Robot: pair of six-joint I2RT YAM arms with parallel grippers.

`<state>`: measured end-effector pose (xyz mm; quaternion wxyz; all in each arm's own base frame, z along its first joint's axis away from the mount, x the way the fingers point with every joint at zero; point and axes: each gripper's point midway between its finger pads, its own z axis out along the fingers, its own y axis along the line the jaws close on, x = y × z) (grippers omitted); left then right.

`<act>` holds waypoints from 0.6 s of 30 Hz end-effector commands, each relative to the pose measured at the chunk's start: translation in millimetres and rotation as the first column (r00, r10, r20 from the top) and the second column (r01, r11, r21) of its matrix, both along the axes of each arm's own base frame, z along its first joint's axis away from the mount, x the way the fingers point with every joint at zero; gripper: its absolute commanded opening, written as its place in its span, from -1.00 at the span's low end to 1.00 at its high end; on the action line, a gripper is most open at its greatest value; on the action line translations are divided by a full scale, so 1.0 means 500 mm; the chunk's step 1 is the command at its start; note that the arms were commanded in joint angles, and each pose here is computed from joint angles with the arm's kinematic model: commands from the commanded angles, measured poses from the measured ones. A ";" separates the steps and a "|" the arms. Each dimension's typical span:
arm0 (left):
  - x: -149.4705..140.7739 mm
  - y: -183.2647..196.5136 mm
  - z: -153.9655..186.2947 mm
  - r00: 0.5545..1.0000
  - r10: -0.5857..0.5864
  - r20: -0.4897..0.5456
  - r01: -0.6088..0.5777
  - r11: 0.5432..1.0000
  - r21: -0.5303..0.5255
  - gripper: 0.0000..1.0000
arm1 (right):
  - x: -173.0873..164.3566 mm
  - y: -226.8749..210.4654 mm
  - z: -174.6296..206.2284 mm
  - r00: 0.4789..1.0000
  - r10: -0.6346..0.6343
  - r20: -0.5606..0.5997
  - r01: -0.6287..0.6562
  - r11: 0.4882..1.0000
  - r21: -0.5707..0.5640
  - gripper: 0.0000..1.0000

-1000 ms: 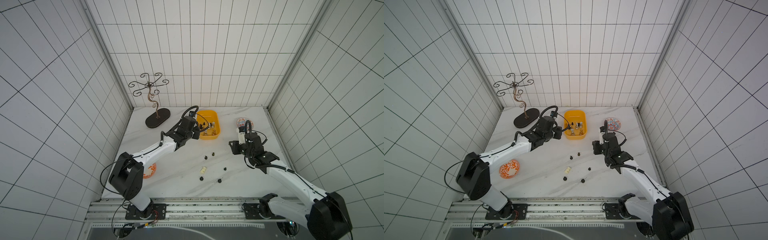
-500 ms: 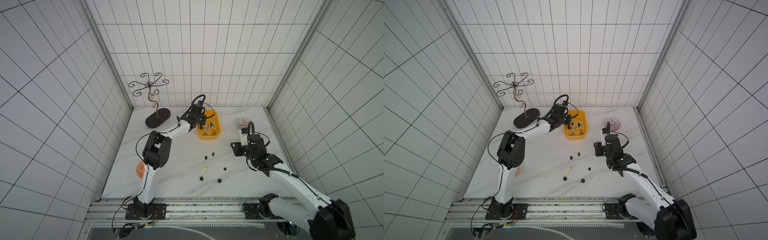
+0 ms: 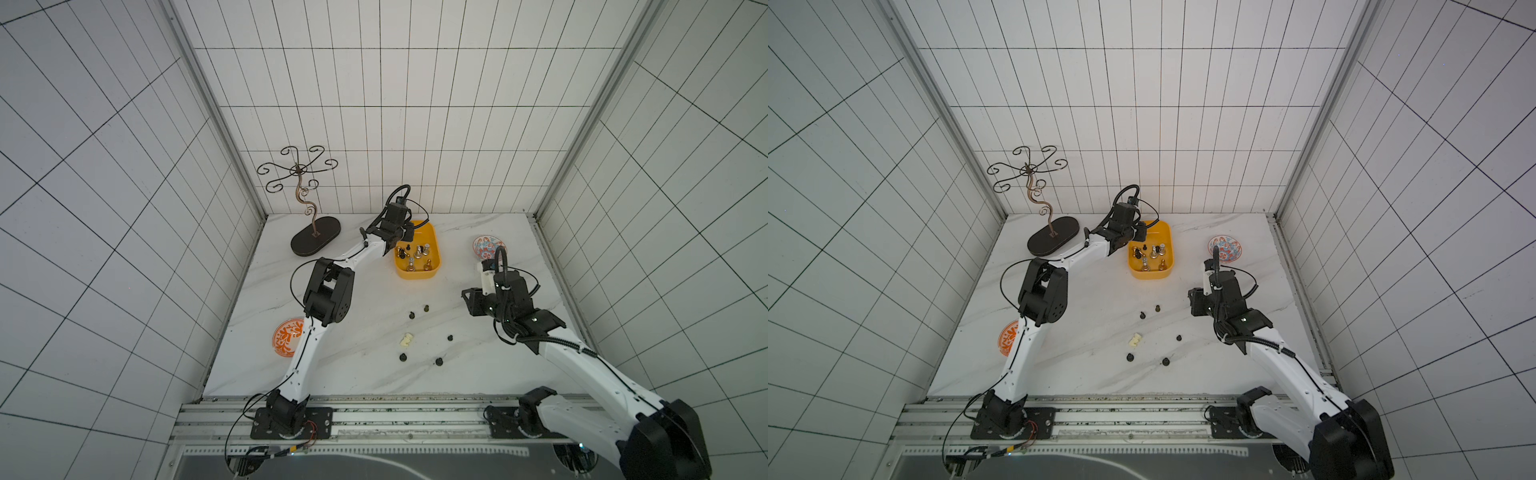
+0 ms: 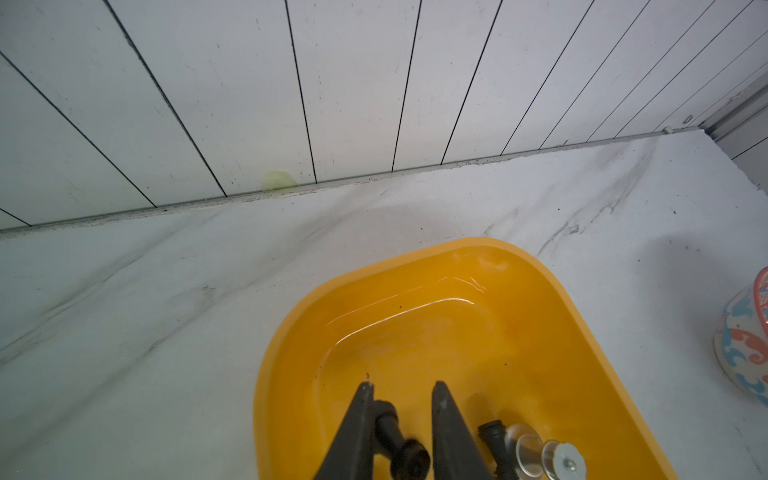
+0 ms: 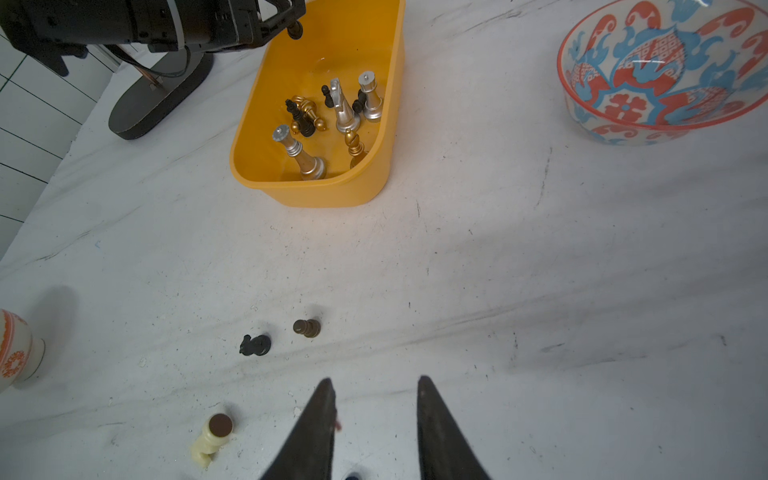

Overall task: Put the chess pieces into the storage box
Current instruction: Place the chess piece in the storage box.

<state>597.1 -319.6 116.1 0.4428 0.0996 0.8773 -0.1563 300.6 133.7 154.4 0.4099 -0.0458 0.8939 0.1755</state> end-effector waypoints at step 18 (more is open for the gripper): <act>-0.028 0.036 0.115 0.997 -0.004 0.077 0.010 0.998 -0.069 -0.39 | -0.027 -0.011 -0.035 0.999 -0.001 -0.052 0.001 1.000 0.001 -0.33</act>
